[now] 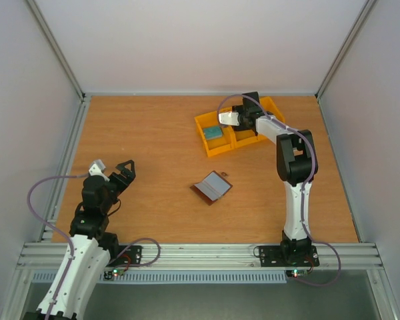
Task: Take the credit cards out of the card holder
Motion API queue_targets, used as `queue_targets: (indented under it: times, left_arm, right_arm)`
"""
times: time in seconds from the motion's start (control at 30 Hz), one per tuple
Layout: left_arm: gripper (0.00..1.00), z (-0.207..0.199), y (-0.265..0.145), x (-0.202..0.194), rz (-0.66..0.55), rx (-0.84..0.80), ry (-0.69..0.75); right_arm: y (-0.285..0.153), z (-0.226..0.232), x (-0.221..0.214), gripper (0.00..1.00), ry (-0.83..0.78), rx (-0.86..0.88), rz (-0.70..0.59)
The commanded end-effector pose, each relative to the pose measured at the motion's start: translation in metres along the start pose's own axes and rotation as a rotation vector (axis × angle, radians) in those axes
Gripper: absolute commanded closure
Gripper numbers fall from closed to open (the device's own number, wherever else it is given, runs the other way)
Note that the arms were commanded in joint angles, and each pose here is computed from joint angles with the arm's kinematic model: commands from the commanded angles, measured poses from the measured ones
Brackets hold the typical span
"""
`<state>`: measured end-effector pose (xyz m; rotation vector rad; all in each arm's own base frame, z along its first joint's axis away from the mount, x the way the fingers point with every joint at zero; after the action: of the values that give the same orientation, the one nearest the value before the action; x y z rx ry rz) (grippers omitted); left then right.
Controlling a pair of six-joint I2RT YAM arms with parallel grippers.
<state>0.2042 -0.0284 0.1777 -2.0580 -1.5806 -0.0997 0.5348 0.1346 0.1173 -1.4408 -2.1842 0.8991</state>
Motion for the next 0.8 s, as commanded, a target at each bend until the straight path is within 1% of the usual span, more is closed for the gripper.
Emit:
queue_targets:
  times: [0.0,0.13,0.23,0.3,0.33,0.4,0.43,0.47,0.5,0.57,0.63,0.67,0.7,0.73,0.77]
  left_arm:
    - [0.01,0.002,0.001,0.003,-0.028,-0.001,-0.012]
    - [0.01,0.000,0.000,0.003,-0.028,-0.012,-0.014]
    - [0.01,-0.003,-0.003,0.004,-0.034,-0.031,-0.010]
    - [0.01,-0.006,-0.004,0.005,-0.037,-0.045,-0.006]
    - [0.01,-0.007,-0.005,0.005,-0.036,-0.052,-0.005]
    - [0.01,-0.008,-0.005,0.004,-0.031,-0.063,-0.003]
    - [0.01,-0.009,-0.005,0.004,-0.029,-0.066,-0.004]
    - [0.01,-0.009,-0.006,0.004,-0.028,-0.069,-0.004]
    - [0.01,-0.010,-0.006,0.004,-0.025,-0.072,-0.004]
    - [0.01,-0.011,-0.006,0.004,-0.021,-0.079,-0.006]
    - [0.01,-0.013,-0.006,0.002,-0.006,-0.093,-0.005]
    - [0.01,-0.013,-0.005,0.000,0.010,-0.096,-0.007]
    - [0.00,-0.013,-0.005,-0.001,0.025,-0.097,-0.009]
    - [0.01,-0.013,-0.005,-0.003,0.042,-0.093,-0.014]
    - [0.01,-0.011,-0.004,-0.005,0.059,-0.085,-0.023]
  right_arm:
    - [-0.025,-0.023,0.001,0.38,-0.009,-0.079,0.012]
    - [-0.046,-0.034,0.000,0.35,0.000,-0.109,0.022]
    - [-0.072,-0.051,-0.003,0.32,0.046,-0.198,0.020]
    - [-0.094,-0.064,-0.001,0.27,0.089,-0.253,0.006]
    - [-0.110,-0.073,0.003,0.22,0.104,-0.290,-0.001]
    - [-0.138,-0.090,0.015,0.13,0.188,-0.371,0.005]
    - [-0.155,-0.101,0.026,0.10,0.268,-0.410,0.015]
    - [-0.173,-0.109,0.036,0.09,0.350,-0.426,0.032]
    - [-0.191,-0.112,0.050,0.09,0.444,-0.402,0.034]
    - [-0.224,-0.107,0.076,0.09,0.624,-0.310,-0.002]
    - [-0.248,-0.090,0.096,0.10,0.842,-0.200,-0.078]
    - [-0.257,-0.080,0.106,0.11,0.953,-0.120,-0.150]
    - [-0.263,-0.068,0.117,0.13,1.064,-0.018,-0.229]
    - [-0.266,-0.054,0.126,0.15,1.152,0.078,-0.272]
    - [-0.267,-0.040,0.134,0.18,1.263,0.174,-0.285]
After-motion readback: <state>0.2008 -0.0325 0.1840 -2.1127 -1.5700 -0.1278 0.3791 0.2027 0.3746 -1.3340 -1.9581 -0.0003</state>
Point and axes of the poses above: each gripper's point midway between its finger pads, its own y axis out along the fingers, its own z axis along the line the jaws close on, x = y × z, the point moved 6 cm from there along -y, back along the fingers, and after that the axes turned 12 degrees about -y, right-handed, at the moved point
